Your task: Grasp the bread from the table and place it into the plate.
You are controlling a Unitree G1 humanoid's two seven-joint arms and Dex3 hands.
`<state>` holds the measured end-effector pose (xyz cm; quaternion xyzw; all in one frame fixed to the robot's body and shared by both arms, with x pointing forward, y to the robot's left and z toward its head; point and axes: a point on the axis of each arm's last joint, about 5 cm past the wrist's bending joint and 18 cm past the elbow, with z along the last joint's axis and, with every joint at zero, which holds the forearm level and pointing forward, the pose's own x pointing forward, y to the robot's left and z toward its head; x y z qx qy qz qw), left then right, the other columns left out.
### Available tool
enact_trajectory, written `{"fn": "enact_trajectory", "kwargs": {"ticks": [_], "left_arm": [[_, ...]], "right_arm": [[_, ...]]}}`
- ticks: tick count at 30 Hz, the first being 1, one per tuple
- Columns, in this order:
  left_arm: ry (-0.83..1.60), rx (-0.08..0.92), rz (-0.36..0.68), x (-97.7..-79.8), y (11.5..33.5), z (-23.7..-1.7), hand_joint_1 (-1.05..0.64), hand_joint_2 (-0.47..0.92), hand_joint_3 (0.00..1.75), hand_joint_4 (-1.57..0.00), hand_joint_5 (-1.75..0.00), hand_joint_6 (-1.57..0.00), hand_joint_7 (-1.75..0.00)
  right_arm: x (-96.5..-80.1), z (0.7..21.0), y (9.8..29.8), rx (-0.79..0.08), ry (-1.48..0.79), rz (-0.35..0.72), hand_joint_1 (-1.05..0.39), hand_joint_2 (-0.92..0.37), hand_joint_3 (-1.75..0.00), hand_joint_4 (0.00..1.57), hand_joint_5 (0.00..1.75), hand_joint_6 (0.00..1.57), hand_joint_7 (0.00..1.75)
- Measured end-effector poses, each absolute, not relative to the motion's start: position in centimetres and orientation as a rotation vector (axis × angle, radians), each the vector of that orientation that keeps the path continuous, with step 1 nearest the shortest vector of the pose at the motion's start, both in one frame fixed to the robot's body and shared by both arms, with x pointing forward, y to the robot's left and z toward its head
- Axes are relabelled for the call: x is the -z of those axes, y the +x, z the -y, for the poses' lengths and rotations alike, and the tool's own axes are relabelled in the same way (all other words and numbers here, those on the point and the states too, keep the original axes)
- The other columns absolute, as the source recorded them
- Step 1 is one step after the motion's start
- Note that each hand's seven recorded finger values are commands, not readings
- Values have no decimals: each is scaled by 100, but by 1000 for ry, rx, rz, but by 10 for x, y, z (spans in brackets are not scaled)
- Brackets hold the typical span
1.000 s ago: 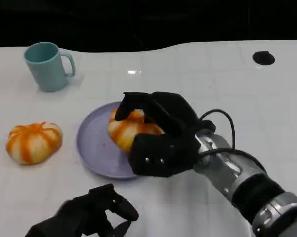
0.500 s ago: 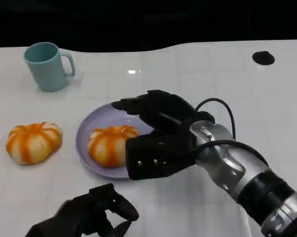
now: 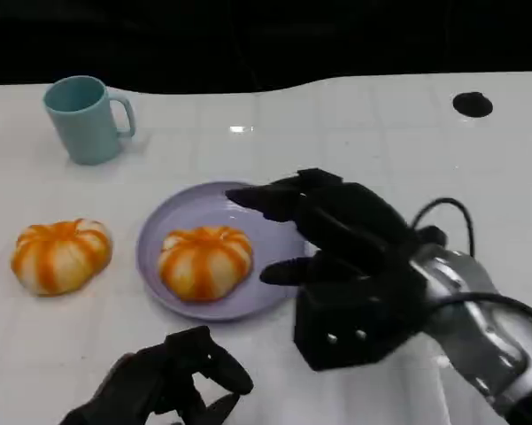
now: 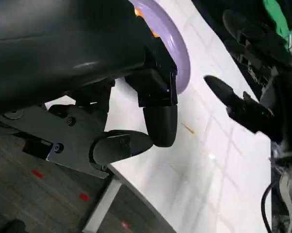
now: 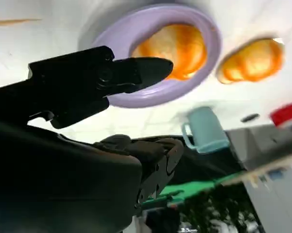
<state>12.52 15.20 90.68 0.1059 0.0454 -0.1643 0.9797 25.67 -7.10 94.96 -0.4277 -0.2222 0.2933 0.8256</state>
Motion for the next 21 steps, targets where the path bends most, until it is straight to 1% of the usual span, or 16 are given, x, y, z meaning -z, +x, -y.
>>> {"fn": "enact_trajectory", "kwargs": {"ticks": [4,7,8,9,11,16,17,19,21], "left_arm": [[212,330,-93,-906,125,-152,-25,84,59,-66,-175,-63,-127],[209,329,-93,-906,125,-152,-26,84,60,-67,-175,-64,-128],[208,329,-93,-906,125,-152,-26,84,61,-67,-175,-63,-128],[207,329,-93,-906,125,-152,-26,84,61,-67,-175,-63,-128],[207,328,-94,-906,125,-152,-26,84,61,-66,-175,-63,-127],[206,325,-106,-906,125,-152,-24,83,63,-63,-175,-62,-127],[208,325,-108,-906,124,-152,-23,83,63,-62,-175,-62,-127],[211,325,-109,-907,125,-152,-23,82,63,-63,-175,-62,-127],[219,326,-108,-908,125,-153,-23,82,63,-63,-175,-62,-127]], "right_arm": [[-942,92,244,-606,-849,513,-57,-92,-21,13,82,45,8],[-939,106,235,-576,-796,538,-53,-92,-20,19,86,53,12],[-938,110,232,-564,-780,543,-51,-92,-18,24,86,58,15],[-936,114,229,-548,-758,544,-49,-92,-17,26,87,61,16],[-933,121,223,-520,-722,548,-45,-92,-13,36,89,67,20],[-926,136,208,-449,-660,554,-38,-92,-13,56,100,81,28],[-925,140,206,-437,-648,555,-35,-92,-13,60,105,84,33],[-924,147,201,-413,-638,557,-32,-92,-11,65,110,84,46],[-923,154,197,-385,-617,566,-29,-92,-10,70,120,75,77]]}}
